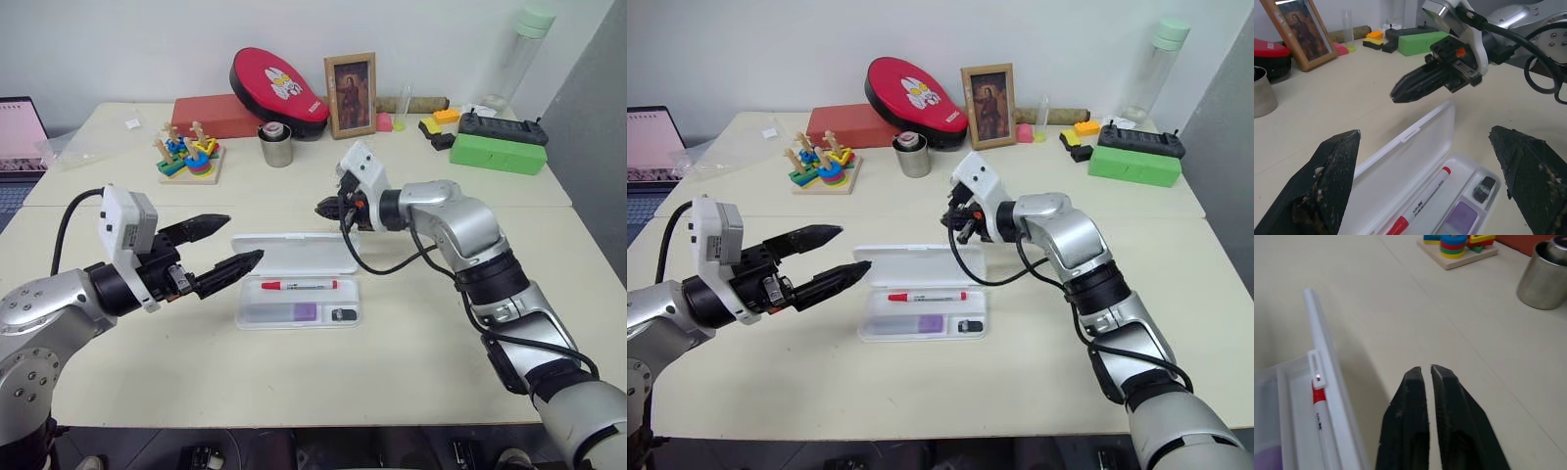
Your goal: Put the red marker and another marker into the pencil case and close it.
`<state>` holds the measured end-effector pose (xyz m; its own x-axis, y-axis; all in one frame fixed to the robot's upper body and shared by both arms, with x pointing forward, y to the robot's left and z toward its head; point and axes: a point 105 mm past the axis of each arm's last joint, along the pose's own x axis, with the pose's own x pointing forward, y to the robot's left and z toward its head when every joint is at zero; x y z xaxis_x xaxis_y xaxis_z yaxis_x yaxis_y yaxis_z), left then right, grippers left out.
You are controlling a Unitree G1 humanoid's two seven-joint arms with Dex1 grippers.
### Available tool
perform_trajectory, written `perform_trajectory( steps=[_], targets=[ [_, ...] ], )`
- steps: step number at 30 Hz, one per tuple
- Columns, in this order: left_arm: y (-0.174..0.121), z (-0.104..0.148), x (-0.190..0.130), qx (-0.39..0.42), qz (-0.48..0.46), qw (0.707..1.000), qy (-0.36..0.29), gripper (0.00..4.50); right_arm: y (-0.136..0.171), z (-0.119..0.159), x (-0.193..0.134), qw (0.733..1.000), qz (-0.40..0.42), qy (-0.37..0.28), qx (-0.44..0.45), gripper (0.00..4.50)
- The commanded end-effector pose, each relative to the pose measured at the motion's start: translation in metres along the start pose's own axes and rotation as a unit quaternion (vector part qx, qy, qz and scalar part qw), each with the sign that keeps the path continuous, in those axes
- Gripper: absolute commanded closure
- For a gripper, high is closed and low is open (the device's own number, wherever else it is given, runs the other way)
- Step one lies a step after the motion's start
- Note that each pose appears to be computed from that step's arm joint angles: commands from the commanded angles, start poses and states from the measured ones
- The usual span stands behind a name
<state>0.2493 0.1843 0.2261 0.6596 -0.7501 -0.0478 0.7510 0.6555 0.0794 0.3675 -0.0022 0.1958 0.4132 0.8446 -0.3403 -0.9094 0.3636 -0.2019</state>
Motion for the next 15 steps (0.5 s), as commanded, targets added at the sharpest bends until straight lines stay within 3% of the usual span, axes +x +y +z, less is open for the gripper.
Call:
perform_trajectory(
  steps=[1,12,15],
  targets=[
    [-0.005,0.01,-0.002,0.022,-0.013,1.0,-0.006,0.0,0.023,-0.001,-0.003,0.998,0.043,0.01,-0.052,4.44],
    [-0.021,-0.002,-0.007,0.011,-0.085,0.995,0.045,0.0,0.085,-0.018,-0.022,0.976,0.176,0.004,-0.125,4.44],
    [-0.025,-0.01,-0.011,0.008,-0.104,0.992,0.067,0.0,0.093,-0.035,-0.02,0.971,0.189,0.037,-0.14,4.44]
  ],
)
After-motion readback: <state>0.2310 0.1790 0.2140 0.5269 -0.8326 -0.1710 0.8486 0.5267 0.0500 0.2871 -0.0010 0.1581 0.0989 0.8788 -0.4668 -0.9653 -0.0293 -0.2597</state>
